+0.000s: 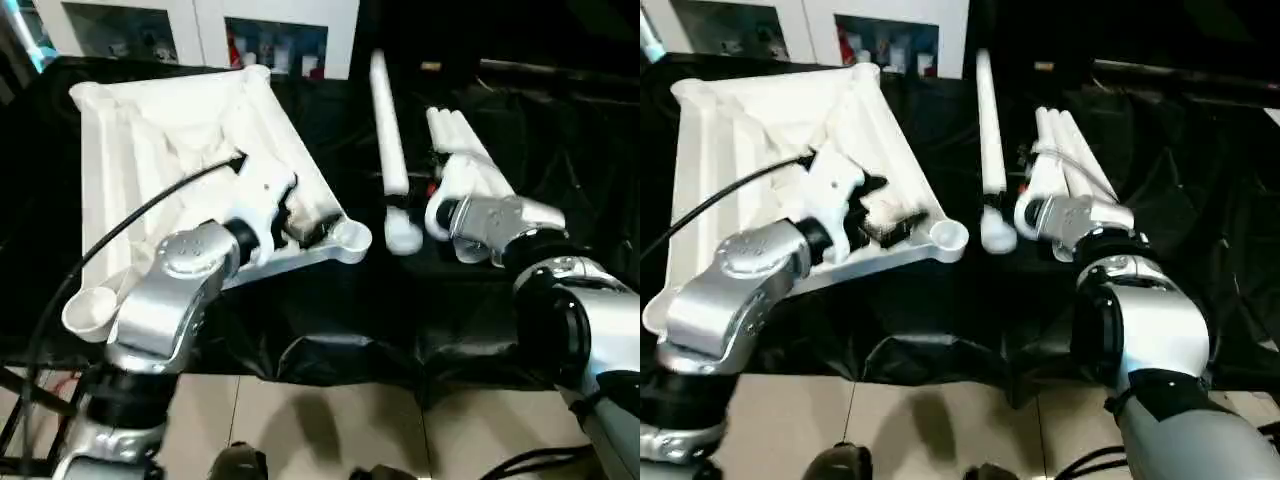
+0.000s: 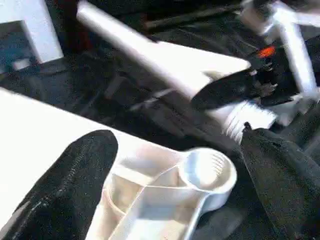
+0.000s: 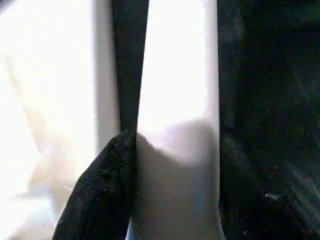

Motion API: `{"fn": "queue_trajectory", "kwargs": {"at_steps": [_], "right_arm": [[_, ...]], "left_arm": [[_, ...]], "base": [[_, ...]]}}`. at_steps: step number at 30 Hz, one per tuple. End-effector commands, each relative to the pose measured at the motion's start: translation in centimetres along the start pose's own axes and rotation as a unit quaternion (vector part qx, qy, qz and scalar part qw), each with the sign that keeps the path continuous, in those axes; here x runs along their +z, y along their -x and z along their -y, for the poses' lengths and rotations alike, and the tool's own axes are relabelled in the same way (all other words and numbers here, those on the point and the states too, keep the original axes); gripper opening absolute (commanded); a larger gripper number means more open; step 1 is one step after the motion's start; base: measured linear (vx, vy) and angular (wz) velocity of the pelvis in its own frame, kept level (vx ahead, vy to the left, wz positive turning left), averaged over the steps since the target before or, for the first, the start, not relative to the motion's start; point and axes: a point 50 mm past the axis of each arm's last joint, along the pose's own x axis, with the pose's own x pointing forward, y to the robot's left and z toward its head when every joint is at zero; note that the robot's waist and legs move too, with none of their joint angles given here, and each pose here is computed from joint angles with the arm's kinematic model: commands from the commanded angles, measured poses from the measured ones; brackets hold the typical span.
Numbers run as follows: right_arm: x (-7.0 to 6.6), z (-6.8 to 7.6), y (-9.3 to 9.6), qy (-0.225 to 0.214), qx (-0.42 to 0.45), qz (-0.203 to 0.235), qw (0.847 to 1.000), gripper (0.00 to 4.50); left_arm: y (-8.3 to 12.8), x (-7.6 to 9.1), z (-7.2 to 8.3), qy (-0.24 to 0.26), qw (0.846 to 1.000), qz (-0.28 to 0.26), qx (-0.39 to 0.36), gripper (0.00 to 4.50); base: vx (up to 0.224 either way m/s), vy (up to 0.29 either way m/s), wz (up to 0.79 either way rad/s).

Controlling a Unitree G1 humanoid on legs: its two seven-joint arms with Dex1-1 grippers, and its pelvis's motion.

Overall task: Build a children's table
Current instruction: Pick table leg

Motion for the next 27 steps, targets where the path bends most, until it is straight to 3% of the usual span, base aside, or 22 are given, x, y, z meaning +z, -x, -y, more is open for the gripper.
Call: {"fn": "queue_trajectory", "kwargs": {"at_steps": [1,6,8,10,15,19,22,27], "right_arm": [[0.3,0.2,0.4,-0.01,0.028,0.019,0.999,1.95],[0.1,0.3,1.5,-0.016,0.137,0.042,0.99,1.95],[-0.6,0.4,3.0,0.005,0.218,0.071,0.973,1.94],[-1.2,0.3,4.0,0.011,0.257,0.08,0.963,1.94],[-2.3,-0.2,6.7,0.019,0.337,0.083,0.938,1.94],[-2.9,-0.6,7.3,0.027,0.349,0.08,0.933,1.94],[-3.2,-1.1,7.7,0.025,0.359,0.084,0.929,1.94],[-3.5,-1.6,8.3,0.033,0.359,0.081,0.929,1.94]], "left_arm": [[-0.3,0.6,-0.1,0.013,1.0,0.017,0.008,4.5],[-1.9,1.6,-0.2,0.081,0.996,0.045,0.008,4.5],[-3.3,3.4,0.2,0.174,0.98,0.099,-0.02,4.5],[-3.9,4.3,0.4,0.228,0.965,0.12,-0.039,4.5],[-5.6,5.8,1.6,0.297,0.941,0.125,-0.105,4.5],[-6.3,6.6,3.0,0.324,0.923,0.128,-0.16,4.5],[-6.7,6.6,3.9,0.324,0.921,0.117,-0.183,4.5],[-7.3,6.2,4.0,0.335,0.919,0.104,-0.18,4.5]], "base": [[0.0,0.0,0.0],[0.0,0.0,0.0],[0.0,0.0,0.0],[0.0,0.0,0.0],[0.0,0.0,0.0],[0.0,0.0,0.0],[0.0,0.0,0.0],[0.0,0.0,0.0]]}}
